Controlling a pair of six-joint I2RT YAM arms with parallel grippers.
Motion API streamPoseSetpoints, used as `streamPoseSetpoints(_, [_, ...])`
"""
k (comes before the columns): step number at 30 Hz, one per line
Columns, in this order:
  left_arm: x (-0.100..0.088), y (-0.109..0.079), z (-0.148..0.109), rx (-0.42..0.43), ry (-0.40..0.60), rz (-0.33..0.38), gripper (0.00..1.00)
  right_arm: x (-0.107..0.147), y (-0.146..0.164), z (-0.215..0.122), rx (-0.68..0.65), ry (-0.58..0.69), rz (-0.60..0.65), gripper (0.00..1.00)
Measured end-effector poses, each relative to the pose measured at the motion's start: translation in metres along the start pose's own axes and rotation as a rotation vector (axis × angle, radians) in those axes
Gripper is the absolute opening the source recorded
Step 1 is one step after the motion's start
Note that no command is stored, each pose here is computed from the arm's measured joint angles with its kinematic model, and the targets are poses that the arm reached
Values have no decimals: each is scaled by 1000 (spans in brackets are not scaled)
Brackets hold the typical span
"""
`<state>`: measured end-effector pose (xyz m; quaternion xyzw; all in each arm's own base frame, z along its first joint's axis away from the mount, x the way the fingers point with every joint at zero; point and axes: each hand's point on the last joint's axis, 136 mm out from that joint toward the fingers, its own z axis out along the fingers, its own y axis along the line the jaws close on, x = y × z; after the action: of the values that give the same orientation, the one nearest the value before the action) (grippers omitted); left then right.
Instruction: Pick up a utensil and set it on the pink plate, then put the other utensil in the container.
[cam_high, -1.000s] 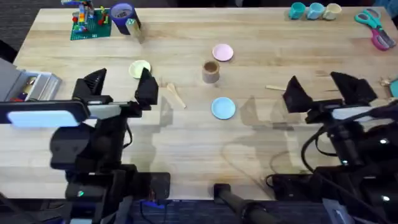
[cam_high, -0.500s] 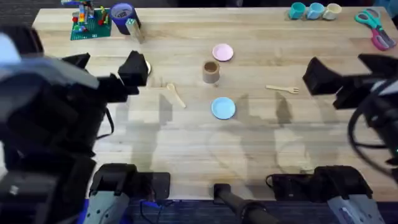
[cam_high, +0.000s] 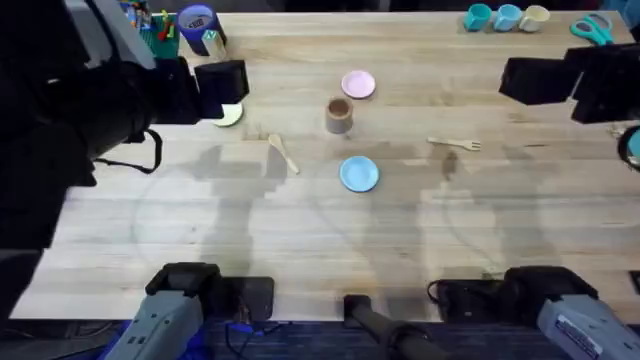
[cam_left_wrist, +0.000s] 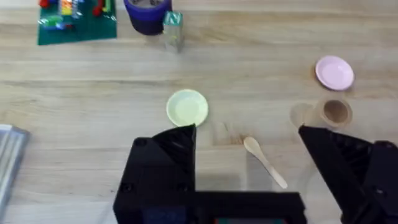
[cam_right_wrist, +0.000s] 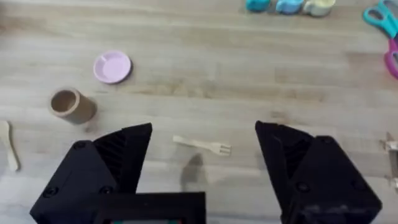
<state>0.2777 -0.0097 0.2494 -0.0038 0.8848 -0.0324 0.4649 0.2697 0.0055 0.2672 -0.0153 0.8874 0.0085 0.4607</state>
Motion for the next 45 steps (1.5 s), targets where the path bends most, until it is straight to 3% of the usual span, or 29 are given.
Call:
streamPoseSetpoints(9, [34, -10, 3, 63, 159, -14, 992, 24, 5, 3, -29, 138, 16, 995])
streamPoseSetpoints(19, [35, -13, 2, 78, 163, -15, 992, 37, 17, 0, -96, 195, 29, 997])
streamPoseSetpoints(28, [37, -13, 2, 78, 171, -16, 992, 36, 42, -3, -244, 203, 81, 997])
streamPoseSetpoints(33, [36, -13, 2, 78, 171, -16, 992, 37, 28, 11, -139, 239, 240, 997])
streamPoseSetpoints(40, [37, -13, 2, 78, 171, -16, 992, 40, -7, 18, 121, 300, 537, 997])
streamPoseSetpoints(45, [36, -13, 2, 78, 170, -16, 992, 44, -17, 30, 237, 392, 634, 997])
